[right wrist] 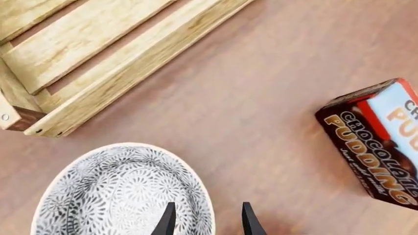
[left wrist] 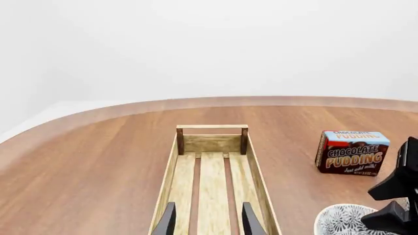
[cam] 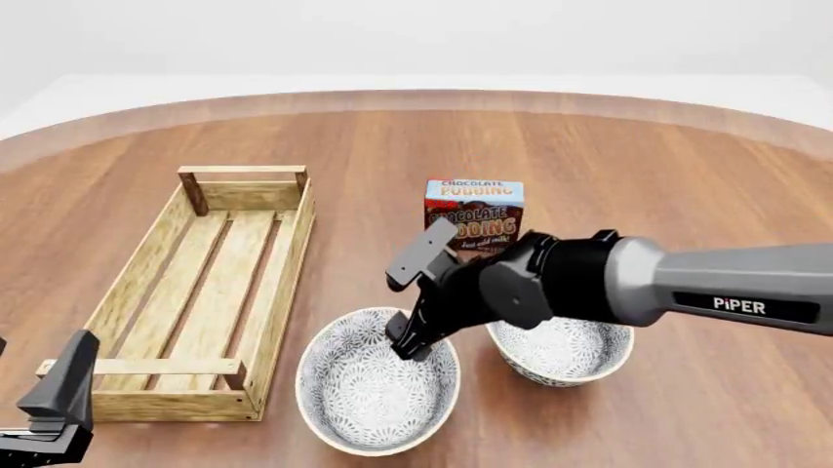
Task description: Stack the left bowl on the right bowl and place them in the tray.
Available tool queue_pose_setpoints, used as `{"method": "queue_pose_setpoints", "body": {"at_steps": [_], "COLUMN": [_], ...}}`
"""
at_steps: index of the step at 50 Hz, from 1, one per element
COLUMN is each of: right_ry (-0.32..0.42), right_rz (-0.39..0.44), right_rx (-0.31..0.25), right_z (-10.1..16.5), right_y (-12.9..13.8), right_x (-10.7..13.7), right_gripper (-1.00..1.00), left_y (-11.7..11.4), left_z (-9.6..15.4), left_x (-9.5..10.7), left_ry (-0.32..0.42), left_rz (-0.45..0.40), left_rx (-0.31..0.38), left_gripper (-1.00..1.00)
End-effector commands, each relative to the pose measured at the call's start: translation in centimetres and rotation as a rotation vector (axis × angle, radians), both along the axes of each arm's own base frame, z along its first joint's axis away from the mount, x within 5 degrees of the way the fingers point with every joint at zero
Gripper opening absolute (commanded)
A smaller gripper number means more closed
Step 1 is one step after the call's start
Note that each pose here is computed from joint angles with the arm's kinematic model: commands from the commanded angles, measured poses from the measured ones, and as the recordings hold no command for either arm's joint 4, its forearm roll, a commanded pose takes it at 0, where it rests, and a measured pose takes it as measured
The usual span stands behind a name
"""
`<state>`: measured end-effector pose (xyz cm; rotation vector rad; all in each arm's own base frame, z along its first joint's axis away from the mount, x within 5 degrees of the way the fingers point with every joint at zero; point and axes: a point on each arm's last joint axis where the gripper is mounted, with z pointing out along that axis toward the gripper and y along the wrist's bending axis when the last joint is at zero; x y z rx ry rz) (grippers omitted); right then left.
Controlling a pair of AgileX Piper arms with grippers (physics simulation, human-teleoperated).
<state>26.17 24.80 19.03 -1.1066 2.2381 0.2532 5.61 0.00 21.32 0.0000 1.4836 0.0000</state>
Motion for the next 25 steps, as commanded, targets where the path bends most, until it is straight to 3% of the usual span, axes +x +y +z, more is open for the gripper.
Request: {"method": "queue_pose_setpoints", "body": {"at_steps": [1,19,20,25], "right_ry": [0.017,0.064,0.062,0.051], "right_rz": [-0.009,-0.006,-0.005,-0.007], "right_rx": [-0.003,-0.011,-0.017,-0.014], "right_z": [-1.1,-4.0,-4.1,-3.5], "right_y": [0.2,1.5,1.4,1.1], "right_x": [0.0,-0.8,-0.6,-0.3], "right_gripper": [1.0,1.0,-1.0,-1.0], "left_y": [0.0,0.0,0.0,0.0], "left_z": [0.0,0.0,0.0,0.0], "left_x": [0.0,0.0,0.0,0.0], "left_ry": [0.0,0.0,0.0,0.0], "left_rz": [0.0,0.0,0.0,0.0], "left_rx": [0.0,0.0,0.0,0.0], "left_gripper": [1.0,1.0,1.0,1.0]}}
